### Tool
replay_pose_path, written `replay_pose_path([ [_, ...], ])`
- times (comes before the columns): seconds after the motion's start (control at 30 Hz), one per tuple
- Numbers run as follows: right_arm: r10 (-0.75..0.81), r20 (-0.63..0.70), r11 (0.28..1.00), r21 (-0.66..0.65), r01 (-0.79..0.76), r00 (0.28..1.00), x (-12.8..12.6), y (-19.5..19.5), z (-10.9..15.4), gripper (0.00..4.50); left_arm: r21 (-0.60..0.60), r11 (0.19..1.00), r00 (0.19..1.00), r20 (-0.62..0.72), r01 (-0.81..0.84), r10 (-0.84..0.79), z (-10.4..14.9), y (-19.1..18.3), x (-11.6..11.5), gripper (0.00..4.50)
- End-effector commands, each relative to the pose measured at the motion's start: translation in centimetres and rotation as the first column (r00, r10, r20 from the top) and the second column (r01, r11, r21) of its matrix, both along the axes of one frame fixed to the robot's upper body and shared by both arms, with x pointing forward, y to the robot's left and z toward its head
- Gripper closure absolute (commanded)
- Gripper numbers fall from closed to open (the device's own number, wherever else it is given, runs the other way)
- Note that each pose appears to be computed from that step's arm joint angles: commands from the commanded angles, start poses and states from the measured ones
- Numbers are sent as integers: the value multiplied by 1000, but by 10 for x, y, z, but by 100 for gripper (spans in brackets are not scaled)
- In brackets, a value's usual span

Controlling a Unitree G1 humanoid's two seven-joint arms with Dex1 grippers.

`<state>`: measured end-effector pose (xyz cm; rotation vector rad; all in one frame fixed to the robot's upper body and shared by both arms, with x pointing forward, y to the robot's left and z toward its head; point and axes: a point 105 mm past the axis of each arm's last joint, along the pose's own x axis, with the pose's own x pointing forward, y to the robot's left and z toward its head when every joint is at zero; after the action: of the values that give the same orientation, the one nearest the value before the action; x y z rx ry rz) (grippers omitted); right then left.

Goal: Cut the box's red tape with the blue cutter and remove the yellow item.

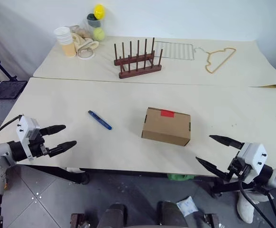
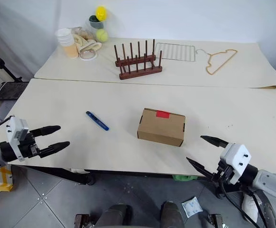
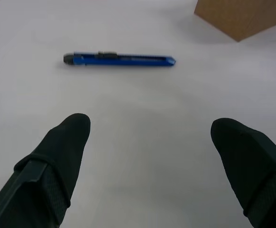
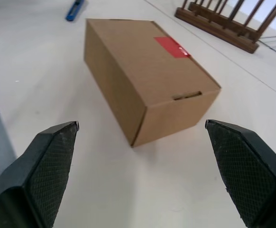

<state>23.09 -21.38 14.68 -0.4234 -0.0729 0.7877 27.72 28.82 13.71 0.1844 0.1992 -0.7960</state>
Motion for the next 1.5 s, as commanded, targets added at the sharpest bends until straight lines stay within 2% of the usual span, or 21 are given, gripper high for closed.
replay_pose_path([
  [0.03,-4,34,1000,0,4,999,0,-1,5,1,14,1000,998,51,-22,21,11,1,2,0],
  [0.17,-78,49,997,29,76,996,9,-9,8,1,-40,998,999,13,40,-40,16,-14,0,0],
  [0.27,-172,55,985,11,172,984,21,-23,6,61,-32,990,990,-19,137,-138,15,-38,-1,56],
  [0.33,-229,71,971,-50,233,971,29,-30,0,127,-54,977,978,6,208,-208,17,-64,5,118],
  [0.5,-289,94,944,-140,300,953,45,-22,-17,301,-88,971,974,61,223,-218,9,-113,45,268],
  [0.63,-311,129,939,-113,325,942,59,-8,-15,441,-61,958,958,83,281,-276,3,-159,66,394],
  [0.7,-292,121,947,-105,304,949,61,1,-14,450,-31,970,967,90,241,-237,1,-167,78,448],
  [0.8,-272,94,957,-79,280,958,63,10,-12,450,-29,963,959,105,267,-263,3,-176,81,448],
  [0.93,-188,-4,979,-84,187,982,57,34,-16,450,-70,941,943,51,331,-328,8,-216,94,448],
  [1.17,-98,-105,993,-70,90,990,38,51,-17,450,-83,931,935,47,354,-351,10,-243,109,448],
  [1.27,-43,-149,998,-55,35,988,28,60,-16,450,-83,952,955,64,295,-291,13,-246,122,448],
  [1.4,150,-247,988,13,-151,957,-7,87,-17,450,-154,984,986,152,90,-67,36,-235,156,448],
  [1.5,101,-239,995,21,-99,966,-11,77,-13,450,-66,994,969,236,85,-67,43,-205,158,448],
])
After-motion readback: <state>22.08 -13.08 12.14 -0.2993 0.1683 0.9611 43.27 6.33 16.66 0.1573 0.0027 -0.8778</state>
